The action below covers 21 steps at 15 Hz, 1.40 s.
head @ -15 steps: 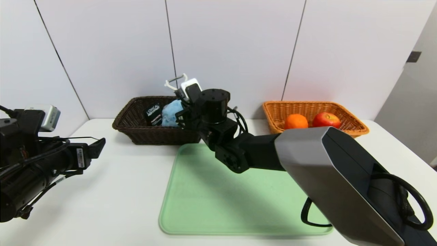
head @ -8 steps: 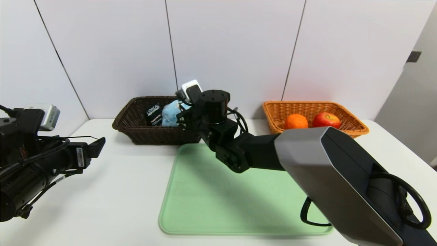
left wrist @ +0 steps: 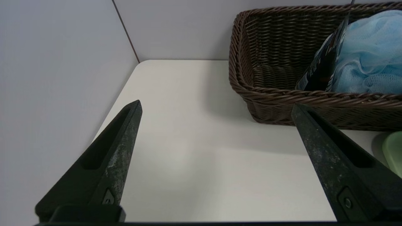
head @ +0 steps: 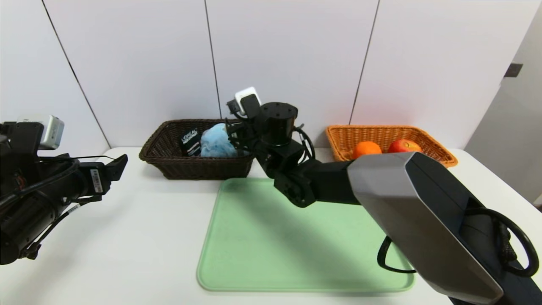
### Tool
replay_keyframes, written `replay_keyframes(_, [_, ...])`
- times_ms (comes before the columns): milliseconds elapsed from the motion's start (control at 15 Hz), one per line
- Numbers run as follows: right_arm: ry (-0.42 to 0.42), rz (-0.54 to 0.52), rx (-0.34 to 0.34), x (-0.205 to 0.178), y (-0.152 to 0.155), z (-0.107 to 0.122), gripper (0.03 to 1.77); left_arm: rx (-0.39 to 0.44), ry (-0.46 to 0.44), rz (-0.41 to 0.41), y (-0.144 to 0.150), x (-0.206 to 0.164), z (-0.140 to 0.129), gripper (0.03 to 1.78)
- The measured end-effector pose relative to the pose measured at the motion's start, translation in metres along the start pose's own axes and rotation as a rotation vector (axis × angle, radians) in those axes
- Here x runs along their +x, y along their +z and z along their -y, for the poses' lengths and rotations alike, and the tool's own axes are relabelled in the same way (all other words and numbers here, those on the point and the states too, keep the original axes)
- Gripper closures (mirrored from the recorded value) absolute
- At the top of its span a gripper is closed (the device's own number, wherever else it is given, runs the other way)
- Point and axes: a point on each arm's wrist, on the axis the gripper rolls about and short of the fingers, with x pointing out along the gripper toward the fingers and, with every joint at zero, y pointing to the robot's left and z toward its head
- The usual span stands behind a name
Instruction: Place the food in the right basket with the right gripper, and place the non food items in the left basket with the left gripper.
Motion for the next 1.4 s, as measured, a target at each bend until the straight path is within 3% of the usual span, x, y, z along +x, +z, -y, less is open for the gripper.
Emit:
replay_keyframes(267, [-0.033,0.012,-0.03,-0.006,0.034,0.027,0.29,-0.002,0.0,0.019,0.005,0.002,0.0,0.12])
replay_keyframes(667, [-0.149,-0.131,-0.094,-0.026,0.037,0.111,0.18,-0.003,-0.003,0.053,0.015,0.004,0.001,0.12])
replay_keyframes(800, [-0.234,-0.202,-0.115,-0.042,0.029,0.155,0.16,-0.002,-0.004,0.051,0.014,0.006,0.001,0.12])
replay_keyframes(1133, [-0.393,-0.404,-0.143,-0.12,0.031,0.242,0.13,-0.012,-0.05,0.071,0.023,0.016,0.015,0.12])
replay_keyframes(1400, [-0.532,-0.471,-0.146,-0.19,0.057,0.291,0.11,-0.016,-0.086,0.076,0.025,0.018,0.025,0.12])
